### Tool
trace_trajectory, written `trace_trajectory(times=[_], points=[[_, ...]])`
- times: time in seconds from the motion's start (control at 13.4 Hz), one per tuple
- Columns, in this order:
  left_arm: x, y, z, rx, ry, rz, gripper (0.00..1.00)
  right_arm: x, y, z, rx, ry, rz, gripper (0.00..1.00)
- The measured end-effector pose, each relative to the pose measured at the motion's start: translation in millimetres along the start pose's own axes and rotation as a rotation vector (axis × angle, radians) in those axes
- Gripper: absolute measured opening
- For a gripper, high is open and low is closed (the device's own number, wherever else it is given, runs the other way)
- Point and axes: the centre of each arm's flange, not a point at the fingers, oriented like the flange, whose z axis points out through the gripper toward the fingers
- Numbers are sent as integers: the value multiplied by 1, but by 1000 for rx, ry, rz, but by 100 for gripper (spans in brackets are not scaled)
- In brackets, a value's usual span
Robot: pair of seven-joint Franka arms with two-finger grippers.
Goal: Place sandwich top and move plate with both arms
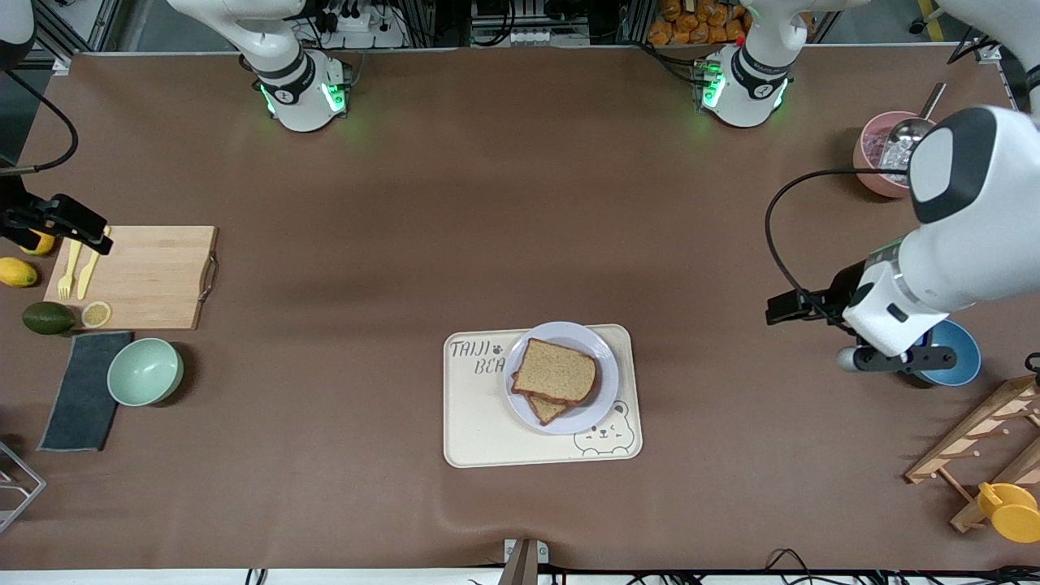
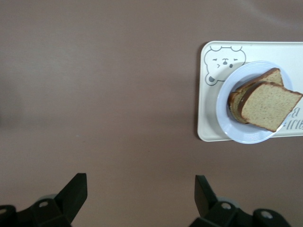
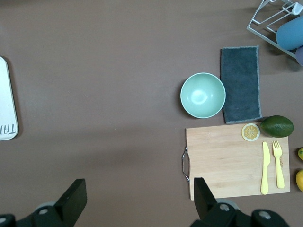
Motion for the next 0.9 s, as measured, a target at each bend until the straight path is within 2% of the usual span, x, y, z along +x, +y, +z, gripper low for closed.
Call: trace_trajectory(times=[0.22,0.6,0.9], points=[[-3,-5,-9,59,21,8,100,0,0,0,0,0,0,100],[-5,-21,-27,65,49,-16,100,0,0,1,0,-1,0,100],[-26,-40,-75,71,89,-50,100,0,0,1,0,-1,1,100]])
